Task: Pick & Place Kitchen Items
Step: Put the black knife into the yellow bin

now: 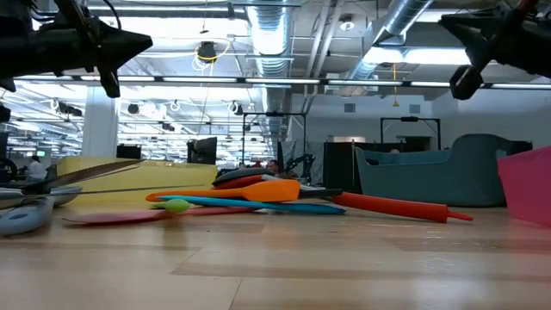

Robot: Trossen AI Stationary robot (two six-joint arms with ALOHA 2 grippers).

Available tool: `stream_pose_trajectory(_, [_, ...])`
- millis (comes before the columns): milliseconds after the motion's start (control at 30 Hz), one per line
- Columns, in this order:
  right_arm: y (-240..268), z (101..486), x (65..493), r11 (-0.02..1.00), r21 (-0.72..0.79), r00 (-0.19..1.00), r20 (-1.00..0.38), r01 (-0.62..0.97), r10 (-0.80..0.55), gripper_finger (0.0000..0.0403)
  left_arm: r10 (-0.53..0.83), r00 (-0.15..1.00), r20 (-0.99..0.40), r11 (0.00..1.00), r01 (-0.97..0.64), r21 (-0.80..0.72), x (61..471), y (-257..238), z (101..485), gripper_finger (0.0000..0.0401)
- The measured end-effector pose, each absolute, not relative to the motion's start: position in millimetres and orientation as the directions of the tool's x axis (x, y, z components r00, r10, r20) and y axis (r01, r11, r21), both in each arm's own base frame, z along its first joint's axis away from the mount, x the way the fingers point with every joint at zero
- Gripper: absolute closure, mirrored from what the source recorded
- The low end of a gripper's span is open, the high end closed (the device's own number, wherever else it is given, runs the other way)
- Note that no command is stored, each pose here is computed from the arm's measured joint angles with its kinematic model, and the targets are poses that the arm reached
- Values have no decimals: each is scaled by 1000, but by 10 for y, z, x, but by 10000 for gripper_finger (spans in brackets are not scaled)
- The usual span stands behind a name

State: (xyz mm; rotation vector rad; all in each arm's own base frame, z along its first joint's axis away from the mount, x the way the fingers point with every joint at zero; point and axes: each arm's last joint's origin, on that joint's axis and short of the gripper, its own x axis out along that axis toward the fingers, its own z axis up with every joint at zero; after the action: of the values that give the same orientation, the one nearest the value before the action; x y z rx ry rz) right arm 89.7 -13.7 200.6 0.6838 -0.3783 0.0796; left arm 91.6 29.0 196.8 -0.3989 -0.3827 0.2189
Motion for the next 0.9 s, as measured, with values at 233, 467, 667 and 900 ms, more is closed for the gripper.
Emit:
stream_pose_trajectory(233, [-165,1994,899,804,586,923,356,-101,-143,386,268,869,416,903,-77,-422,880,278,2064,398])
stream_pose_trajectory(467, [-172,1963,909,808,586,932,323,-61,-164,385,308,789,532,882,-26,-471,817,277,2175,398])
stream_pose_trajectory(667, [-180,1949,913,803,595,932,309,-34,-189,385,304,754,583,874,23,-485,777,266,2351,384])
stream_pose_trajectory(900, [-188,1935,915,798,602,931,294,-5,-216,377,193,803,563,898,86,-432,923,276,2853,331])
